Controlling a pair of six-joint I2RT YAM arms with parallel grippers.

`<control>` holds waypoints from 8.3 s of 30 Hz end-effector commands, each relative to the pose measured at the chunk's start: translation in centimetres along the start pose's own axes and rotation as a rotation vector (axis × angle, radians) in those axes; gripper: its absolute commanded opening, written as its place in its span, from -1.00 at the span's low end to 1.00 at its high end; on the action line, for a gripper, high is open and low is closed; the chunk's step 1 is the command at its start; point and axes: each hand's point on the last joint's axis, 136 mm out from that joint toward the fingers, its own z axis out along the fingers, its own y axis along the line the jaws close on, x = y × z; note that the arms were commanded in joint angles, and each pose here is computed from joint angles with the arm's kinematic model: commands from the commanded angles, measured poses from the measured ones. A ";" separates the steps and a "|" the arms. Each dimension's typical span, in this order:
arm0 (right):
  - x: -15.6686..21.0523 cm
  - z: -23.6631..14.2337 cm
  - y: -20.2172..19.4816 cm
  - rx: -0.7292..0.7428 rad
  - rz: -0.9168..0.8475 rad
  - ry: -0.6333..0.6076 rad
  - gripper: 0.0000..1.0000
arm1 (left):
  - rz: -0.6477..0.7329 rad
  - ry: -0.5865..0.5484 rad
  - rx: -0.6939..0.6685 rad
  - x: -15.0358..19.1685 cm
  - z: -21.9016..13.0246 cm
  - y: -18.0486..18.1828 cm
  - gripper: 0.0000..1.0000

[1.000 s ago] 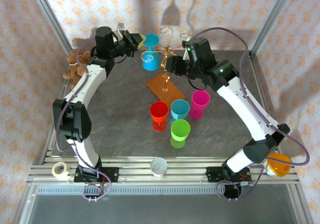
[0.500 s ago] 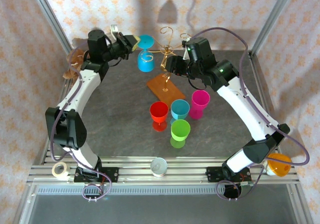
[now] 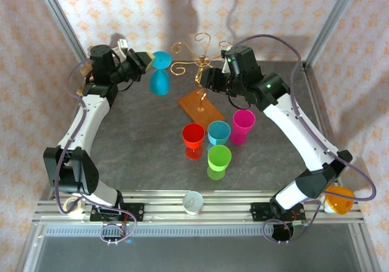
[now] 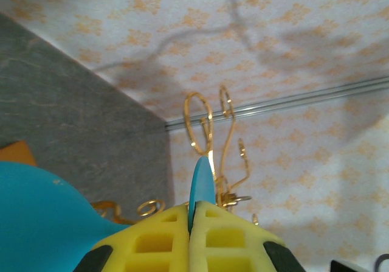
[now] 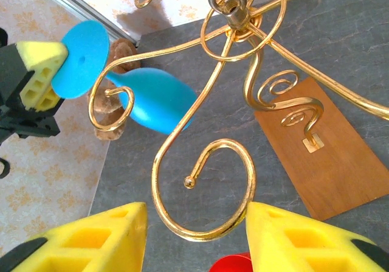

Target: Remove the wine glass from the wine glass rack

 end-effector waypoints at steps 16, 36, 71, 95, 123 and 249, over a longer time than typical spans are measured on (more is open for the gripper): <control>2.1 -0.7 -1.4 -0.020 0.016 0.005 -0.06 | 0.355 0.123 -0.386 4.1 -5.3 5.7 -1.00; 4.2 -0.7 -1.5 -0.079 0.027 0.045 -0.06 | 0.901 0.249 -0.630 9.1 -8.9 7.9 -1.00; 4.8 -6.1 -3.0 -0.070 0.012 -0.053 -0.05 | 1.822 0.287 -0.812 18.3 -14.2 10.3 -1.00; 3.0 -6.1 4.7 -0.255 -0.273 0.078 -0.05 | 2.458 0.332 -0.929 20.5 -17.2 16.7 -1.00; 8.2 2.8 17.4 -0.529 -0.609 0.325 0.26 | 2.675 0.437 -0.792 22.9 -17.2 18.5 -1.00; 13.9 10.5 11.8 -0.167 -0.760 0.425 -1.00 | 2.653 0.447 -0.864 21.9 -18.5 19.4 0.86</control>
